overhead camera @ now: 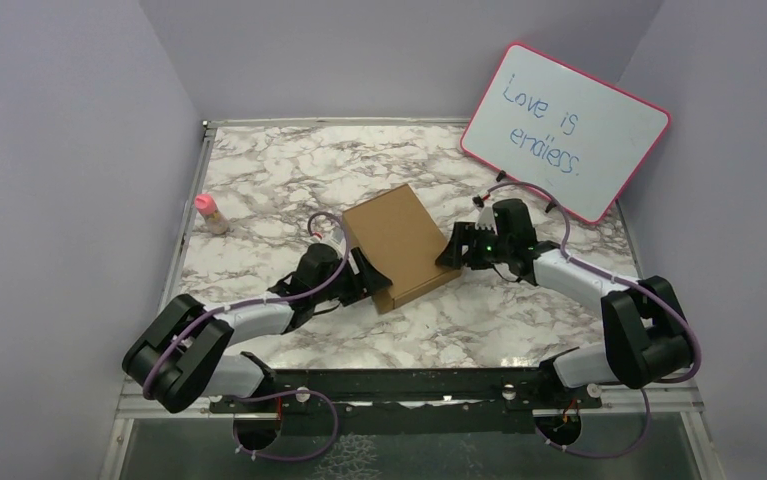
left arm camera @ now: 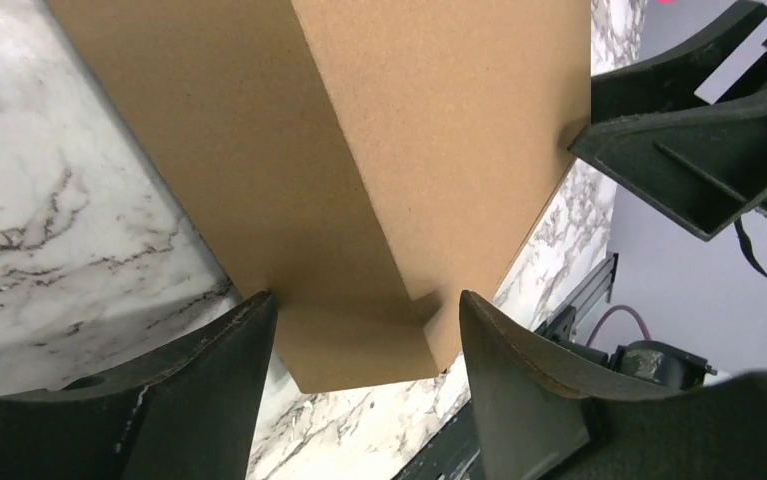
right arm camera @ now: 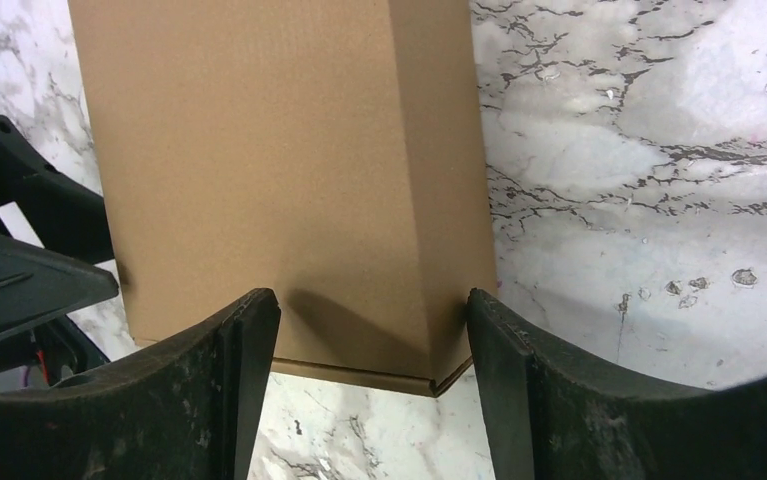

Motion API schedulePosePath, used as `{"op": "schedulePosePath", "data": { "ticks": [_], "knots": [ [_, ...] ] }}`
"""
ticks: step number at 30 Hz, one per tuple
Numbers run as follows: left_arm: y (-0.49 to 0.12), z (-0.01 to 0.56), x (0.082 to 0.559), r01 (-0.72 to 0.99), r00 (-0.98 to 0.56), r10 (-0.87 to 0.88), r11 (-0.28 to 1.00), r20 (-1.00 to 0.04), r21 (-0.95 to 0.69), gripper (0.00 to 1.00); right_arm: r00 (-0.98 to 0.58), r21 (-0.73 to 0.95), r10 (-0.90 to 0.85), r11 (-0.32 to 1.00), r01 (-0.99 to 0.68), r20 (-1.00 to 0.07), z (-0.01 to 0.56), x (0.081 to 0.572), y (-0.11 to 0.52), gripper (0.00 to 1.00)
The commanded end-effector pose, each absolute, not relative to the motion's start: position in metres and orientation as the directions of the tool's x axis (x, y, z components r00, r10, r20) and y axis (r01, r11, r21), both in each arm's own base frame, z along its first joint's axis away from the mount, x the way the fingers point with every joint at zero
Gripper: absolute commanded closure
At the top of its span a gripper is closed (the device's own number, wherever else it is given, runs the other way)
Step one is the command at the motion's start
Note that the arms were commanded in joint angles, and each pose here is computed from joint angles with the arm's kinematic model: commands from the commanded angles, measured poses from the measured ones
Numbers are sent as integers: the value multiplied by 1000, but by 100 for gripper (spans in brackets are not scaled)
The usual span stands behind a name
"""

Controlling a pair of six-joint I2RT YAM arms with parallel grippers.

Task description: Fold the paper box

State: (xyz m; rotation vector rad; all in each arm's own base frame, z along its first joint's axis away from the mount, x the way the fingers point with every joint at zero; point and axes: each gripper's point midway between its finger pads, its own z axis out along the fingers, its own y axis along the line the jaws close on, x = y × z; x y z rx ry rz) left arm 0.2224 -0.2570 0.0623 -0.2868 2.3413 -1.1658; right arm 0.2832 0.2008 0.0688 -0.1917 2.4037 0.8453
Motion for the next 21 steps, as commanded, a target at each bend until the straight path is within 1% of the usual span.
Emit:
{"op": "schedulePosePath", "data": {
  "ticks": [1,11,18,21],
  "knots": [
    [-269,92,254,91,-785,-460,576,-414,-812,32,-825,607,79,718,-342,-559,78,279,216,27],
    [-285,106,290,136,-743,-479,575,-467,-807,32,-828,691,143,637,-343,-543,84,283,241,29],
    [-275,126,320,159,-652,-548,577,-524,-801,32,-823,717,184,614,-331,-538,86,293,256,30],
    [-266,126,327,154,-637,-558,584,-532,-797,32,-818,710,205,633,-308,-537,83,299,254,30]
  ]
}}
